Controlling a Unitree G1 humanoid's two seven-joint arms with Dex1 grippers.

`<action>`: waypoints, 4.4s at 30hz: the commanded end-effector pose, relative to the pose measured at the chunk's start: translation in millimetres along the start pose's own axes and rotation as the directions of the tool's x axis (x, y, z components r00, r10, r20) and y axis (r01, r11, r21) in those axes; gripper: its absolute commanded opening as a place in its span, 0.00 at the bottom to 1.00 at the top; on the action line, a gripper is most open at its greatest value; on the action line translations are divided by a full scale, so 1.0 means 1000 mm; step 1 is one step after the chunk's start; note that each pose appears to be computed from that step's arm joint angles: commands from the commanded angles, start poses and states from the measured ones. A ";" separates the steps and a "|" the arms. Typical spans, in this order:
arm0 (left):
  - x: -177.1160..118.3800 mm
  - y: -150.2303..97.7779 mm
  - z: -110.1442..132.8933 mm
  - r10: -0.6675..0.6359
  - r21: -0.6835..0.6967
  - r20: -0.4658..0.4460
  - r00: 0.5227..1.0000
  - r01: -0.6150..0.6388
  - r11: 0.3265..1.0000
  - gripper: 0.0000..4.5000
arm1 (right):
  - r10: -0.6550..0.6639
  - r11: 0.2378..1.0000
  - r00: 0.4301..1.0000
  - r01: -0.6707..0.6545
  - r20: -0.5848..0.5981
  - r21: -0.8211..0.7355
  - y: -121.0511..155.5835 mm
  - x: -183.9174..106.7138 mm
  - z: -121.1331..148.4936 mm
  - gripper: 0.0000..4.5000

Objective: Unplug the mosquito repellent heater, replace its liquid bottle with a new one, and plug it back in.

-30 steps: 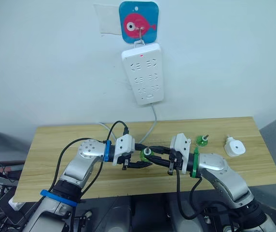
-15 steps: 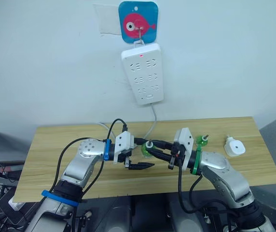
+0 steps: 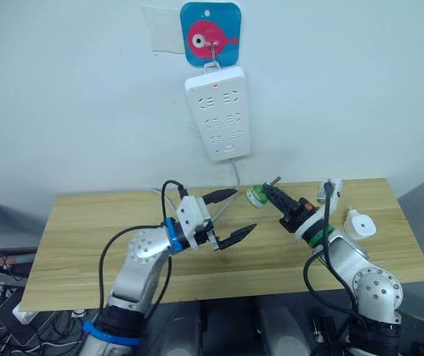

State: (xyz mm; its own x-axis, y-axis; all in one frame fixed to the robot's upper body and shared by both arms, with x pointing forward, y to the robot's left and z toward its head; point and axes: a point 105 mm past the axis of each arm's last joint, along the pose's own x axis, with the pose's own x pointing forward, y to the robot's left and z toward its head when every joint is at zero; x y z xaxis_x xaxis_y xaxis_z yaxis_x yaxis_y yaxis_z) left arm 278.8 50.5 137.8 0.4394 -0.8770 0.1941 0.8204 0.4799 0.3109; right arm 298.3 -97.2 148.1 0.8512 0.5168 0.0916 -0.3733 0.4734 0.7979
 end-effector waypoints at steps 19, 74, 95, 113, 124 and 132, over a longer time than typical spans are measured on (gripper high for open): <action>0.026 0.002 -0.005 0.096 -0.004 0.089 0.991 -0.096 0.995 1.00 | 0.058 0.975 0.997 -0.048 -0.044 0.218 0.021 -0.011 -0.008 0.19; -0.002 0.001 0.004 -0.130 -0.092 0.059 0.990 0.135 0.986 0.50 | -0.602 0.617 0.760 0.245 -0.247 -0.748 -0.078 -0.117 0.073 0.99; -0.010 -0.012 0.007 -0.143 -0.109 0.042 0.989 0.147 0.983 0.50 | -0.807 0.504 0.479 0.254 -0.345 -0.826 -0.167 -0.098 0.135 0.99; -0.020 -0.019 0.009 -0.133 -0.121 0.016 0.991 0.134 0.984 0.50 | -0.795 0.562 0.445 0.281 -0.413 -0.778 -0.190 -0.093 0.129 0.99; -0.021 -0.019 0.010 -0.141 -0.125 0.009 0.990 0.141 0.982 0.50 | -0.801 0.568 0.433 0.332 -0.414 -0.753 -0.200 -0.098 0.130 0.99; -0.020 -0.020 0.010 -0.152 -0.126 0.003 0.988 0.151 0.981 0.50 | -0.815 0.553 0.415 0.352 -0.404 -0.755 -0.208 -0.102 0.132 0.99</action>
State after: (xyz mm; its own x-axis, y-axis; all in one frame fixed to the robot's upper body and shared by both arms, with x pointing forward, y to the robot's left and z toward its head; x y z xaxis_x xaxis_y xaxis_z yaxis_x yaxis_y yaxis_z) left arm 255.5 60.3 126.5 0.3335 -0.9352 0.1188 0.9158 0.3513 0.1947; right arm 334.8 -337.4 44.2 0.4835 0.1277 -0.8660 -0.1961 0.9800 0.0350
